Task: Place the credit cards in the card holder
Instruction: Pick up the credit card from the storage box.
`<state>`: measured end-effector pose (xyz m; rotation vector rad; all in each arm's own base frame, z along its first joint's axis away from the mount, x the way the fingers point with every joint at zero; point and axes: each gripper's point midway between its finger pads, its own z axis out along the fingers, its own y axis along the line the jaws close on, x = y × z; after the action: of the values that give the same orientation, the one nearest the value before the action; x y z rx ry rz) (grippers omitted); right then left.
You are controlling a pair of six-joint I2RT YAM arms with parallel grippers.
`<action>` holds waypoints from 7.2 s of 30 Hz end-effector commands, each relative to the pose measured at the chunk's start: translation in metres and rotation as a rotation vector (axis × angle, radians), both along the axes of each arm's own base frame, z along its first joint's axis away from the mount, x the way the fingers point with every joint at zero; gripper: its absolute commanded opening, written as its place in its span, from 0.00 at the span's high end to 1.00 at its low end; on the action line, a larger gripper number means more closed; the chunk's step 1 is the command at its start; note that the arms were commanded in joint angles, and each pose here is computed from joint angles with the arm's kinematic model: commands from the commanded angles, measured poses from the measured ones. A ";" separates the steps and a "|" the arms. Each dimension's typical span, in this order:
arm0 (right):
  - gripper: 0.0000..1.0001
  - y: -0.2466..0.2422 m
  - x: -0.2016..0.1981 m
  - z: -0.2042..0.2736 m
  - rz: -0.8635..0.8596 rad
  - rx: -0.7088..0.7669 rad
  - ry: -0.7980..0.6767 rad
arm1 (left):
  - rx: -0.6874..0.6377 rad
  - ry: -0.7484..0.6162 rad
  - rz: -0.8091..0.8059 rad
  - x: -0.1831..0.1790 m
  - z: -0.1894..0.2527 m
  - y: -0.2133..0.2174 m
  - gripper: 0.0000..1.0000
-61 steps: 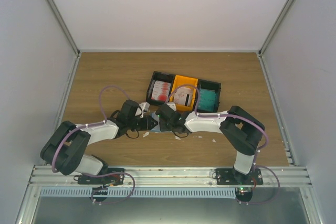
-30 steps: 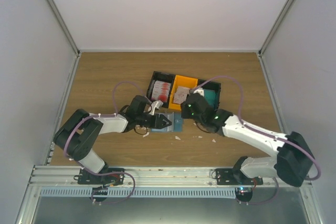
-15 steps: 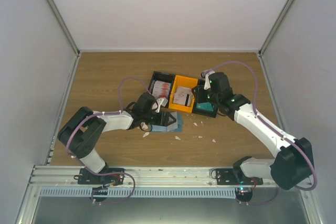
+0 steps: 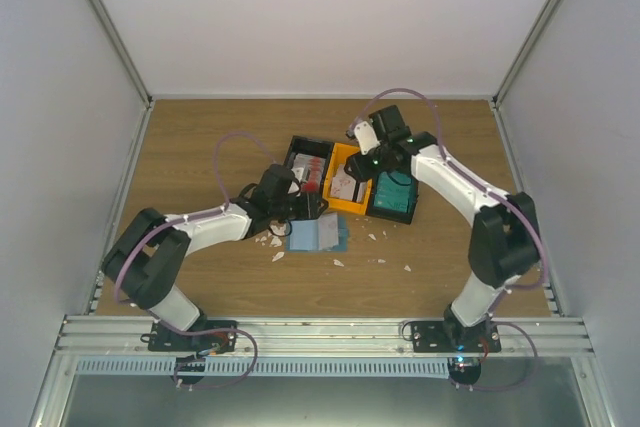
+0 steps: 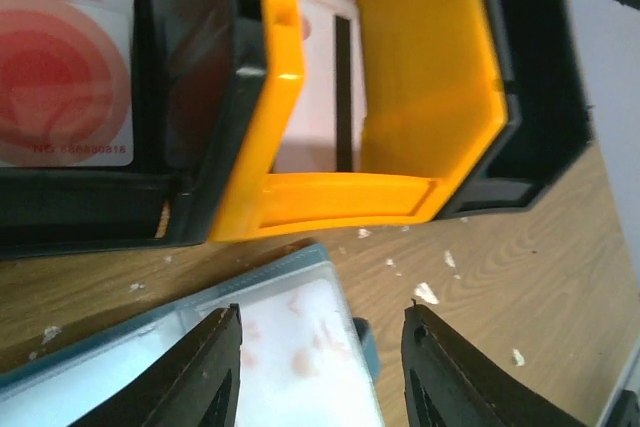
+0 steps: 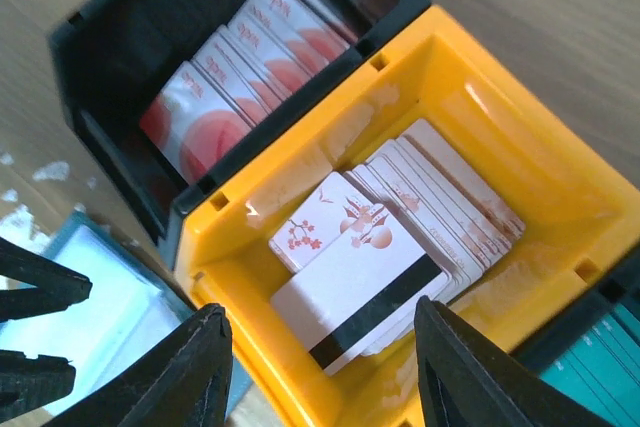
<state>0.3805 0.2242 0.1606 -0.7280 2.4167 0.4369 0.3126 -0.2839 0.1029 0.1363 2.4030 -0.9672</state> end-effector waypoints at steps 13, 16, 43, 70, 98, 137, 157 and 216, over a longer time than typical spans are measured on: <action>0.46 0.006 0.030 -0.098 0.127 -0.237 0.205 | -0.015 0.031 0.080 0.035 -0.028 -0.008 0.60; 0.44 0.007 0.036 -0.105 0.129 -0.267 0.190 | -0.006 0.032 0.085 0.037 -0.031 -0.008 0.60; 0.56 0.021 0.009 -0.108 0.234 -0.274 0.267 | 0.011 0.040 0.105 0.050 -0.039 -0.013 0.61; 0.64 0.027 -0.044 -0.063 0.273 -0.101 0.305 | -0.007 0.038 0.111 0.056 -0.034 -0.017 0.61; 0.62 0.043 -0.037 -0.010 0.212 0.143 0.229 | 0.005 0.022 0.117 0.055 -0.029 -0.014 0.62; 0.99 0.013 -0.009 0.016 0.078 -0.105 -0.080 | -0.088 -0.145 0.035 0.044 0.040 -0.015 0.49; 0.99 0.062 -0.164 0.118 0.609 0.564 0.101 | -0.266 -0.421 -0.477 -0.075 0.129 -0.013 0.44; 0.99 0.043 -0.146 0.182 0.127 1.121 -0.199 | -0.720 -0.351 -0.367 -0.080 0.275 0.002 0.82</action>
<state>0.2348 0.2735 0.3451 -0.2104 1.6142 1.6633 0.2440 -0.2924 0.3457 0.3102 1.8110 -1.8406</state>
